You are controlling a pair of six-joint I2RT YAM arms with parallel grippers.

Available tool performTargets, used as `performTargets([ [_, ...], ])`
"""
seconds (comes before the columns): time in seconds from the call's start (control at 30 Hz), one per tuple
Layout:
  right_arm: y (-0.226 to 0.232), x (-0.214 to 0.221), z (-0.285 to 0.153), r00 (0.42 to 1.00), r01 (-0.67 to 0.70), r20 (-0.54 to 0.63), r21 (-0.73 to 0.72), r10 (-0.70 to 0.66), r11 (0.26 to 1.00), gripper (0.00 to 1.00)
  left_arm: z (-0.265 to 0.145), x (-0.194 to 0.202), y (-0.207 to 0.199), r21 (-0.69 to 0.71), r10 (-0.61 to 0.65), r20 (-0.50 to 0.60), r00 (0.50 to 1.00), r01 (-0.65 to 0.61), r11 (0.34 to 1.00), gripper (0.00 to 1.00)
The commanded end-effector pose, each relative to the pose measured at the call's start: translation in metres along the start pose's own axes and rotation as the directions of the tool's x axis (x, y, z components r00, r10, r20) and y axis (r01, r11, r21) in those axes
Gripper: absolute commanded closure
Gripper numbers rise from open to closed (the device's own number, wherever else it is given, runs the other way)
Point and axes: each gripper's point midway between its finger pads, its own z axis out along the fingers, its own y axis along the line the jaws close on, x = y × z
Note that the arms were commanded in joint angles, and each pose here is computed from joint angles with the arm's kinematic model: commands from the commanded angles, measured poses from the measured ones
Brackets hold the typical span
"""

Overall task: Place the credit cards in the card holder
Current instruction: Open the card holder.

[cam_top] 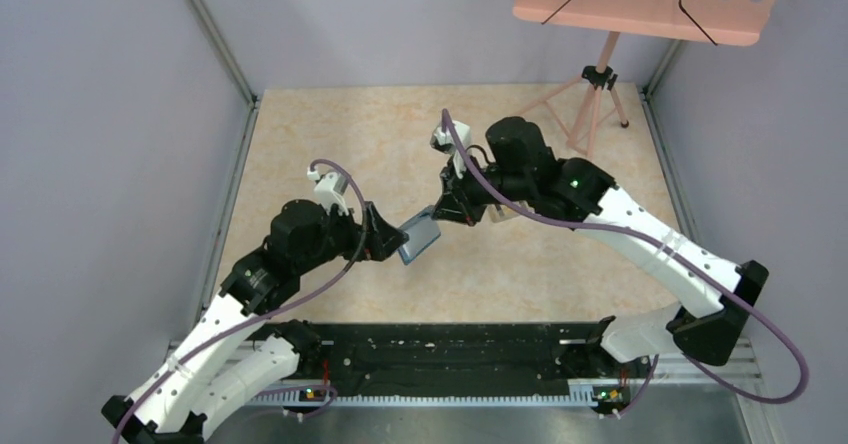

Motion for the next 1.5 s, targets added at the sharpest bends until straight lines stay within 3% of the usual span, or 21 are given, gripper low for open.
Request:
performTargets([
  [0.0,0.008,-0.025,-0.029,0.986,0.141,0.091,-0.029,-0.138,0.990,1.00,-0.009,-0.023,-0.015,0.062,0.163,0.104,0.981,-0.170,0.983,0.01],
  [0.3,0.027,-0.015,-0.048,0.990,0.141,0.038,-0.226,-0.136,0.964,1.00,-0.013,-0.019,-0.055,0.300,0.390,0.140,0.910,-0.414,0.859,0.02],
  [0.47,0.034,-0.013,-0.047,0.997,0.072,0.011,-0.271,-0.071,0.960,1.00,-0.004,-0.012,-0.084,0.469,0.370,0.116,0.922,-0.379,0.798,0.07],
  [0.77,0.029,-0.023,-0.041,0.995,-0.099,-0.015,-0.264,0.099,0.959,1.00,0.024,-0.005,-0.079,0.457,0.250,-0.034,0.968,-0.207,0.865,0.23],
  [0.87,0.027,-0.027,-0.040,0.990,-0.139,-0.011,-0.256,0.141,0.956,1.00,0.027,-0.003,-0.076,0.443,0.227,-0.046,0.973,-0.184,0.877,0.24],
  [0.97,0.017,-0.027,-0.038,0.981,-0.190,-0.020,-0.206,0.190,0.960,1.00,0.023,-0.010,-0.075,0.420,0.225,0.004,0.974,-0.206,0.884,0.15],
  [1.17,0.001,-0.022,-0.031,0.961,-0.276,-0.040,-0.130,0.273,0.952,1.00,0.000,-0.025,-0.078,0.416,0.260,0.187,0.947,-0.316,0.853,0.07],
  [1.47,0.006,-0.028,-0.032,0.948,-0.317,-0.045,-0.167,0.314,0.934,1.00,0.001,-0.014,-0.077,0.446,0.265,0.162,0.950,-0.310,0.839,0.10],
])
